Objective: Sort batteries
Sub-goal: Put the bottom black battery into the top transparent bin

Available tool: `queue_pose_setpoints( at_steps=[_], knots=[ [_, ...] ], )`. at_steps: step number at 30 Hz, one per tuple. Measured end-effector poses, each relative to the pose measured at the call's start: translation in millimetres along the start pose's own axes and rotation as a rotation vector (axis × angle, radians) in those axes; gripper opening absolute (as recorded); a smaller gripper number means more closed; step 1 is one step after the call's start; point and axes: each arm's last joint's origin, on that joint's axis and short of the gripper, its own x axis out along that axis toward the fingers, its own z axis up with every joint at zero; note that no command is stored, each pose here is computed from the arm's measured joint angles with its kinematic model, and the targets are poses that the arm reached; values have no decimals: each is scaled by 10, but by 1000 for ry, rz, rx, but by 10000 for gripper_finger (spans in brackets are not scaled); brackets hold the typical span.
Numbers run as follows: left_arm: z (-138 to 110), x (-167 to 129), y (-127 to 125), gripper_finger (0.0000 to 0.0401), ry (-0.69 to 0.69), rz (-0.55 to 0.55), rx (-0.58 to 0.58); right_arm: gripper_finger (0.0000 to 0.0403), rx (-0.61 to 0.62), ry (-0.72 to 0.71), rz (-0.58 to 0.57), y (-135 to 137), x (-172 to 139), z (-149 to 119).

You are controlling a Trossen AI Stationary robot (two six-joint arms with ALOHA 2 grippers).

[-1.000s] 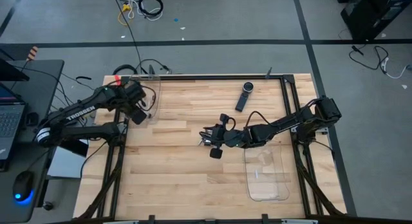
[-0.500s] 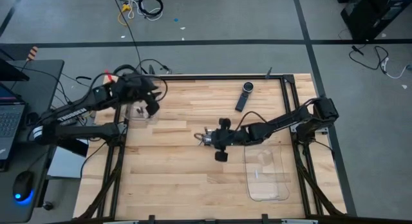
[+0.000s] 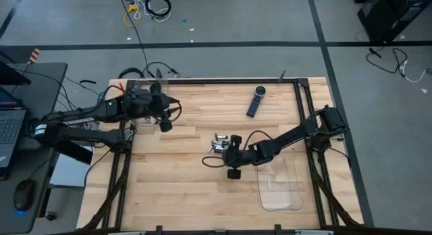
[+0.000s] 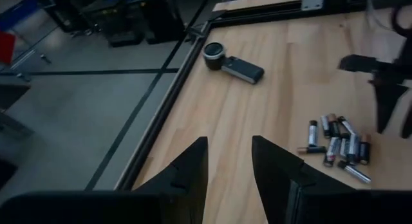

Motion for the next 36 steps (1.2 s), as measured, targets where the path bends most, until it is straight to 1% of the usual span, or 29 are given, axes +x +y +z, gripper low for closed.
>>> queue_pose_setpoints(
  at_steps=[8, 11, 19, 24, 28, 36],
  knots=[
    [-61, 45, -119, 120, -22, -42, 18, 110, 17, 17, -25, -109, 39, 2],
    [-59, 41, -137, 120, -24, -51, 22, 111, 15, 15, -12, -117, 43, 9],
    [-57, 38, -151, 120, -25, -58, 25, 110, 23, 19, -3, -112, 54, 2],
    [-65, 46, -154, 120, -15, -60, 13, 110, 26, 7, 0, -73, 177, -41],
    [-79, 54, -163, 120, 2, -64, 11, 110, 23, 32, -7, -46, 283, -120],
    [-86, 52, -173, 120, 9, -69, 9, 105, 33, 35, -11, -36, 319, -140]
  ],
)
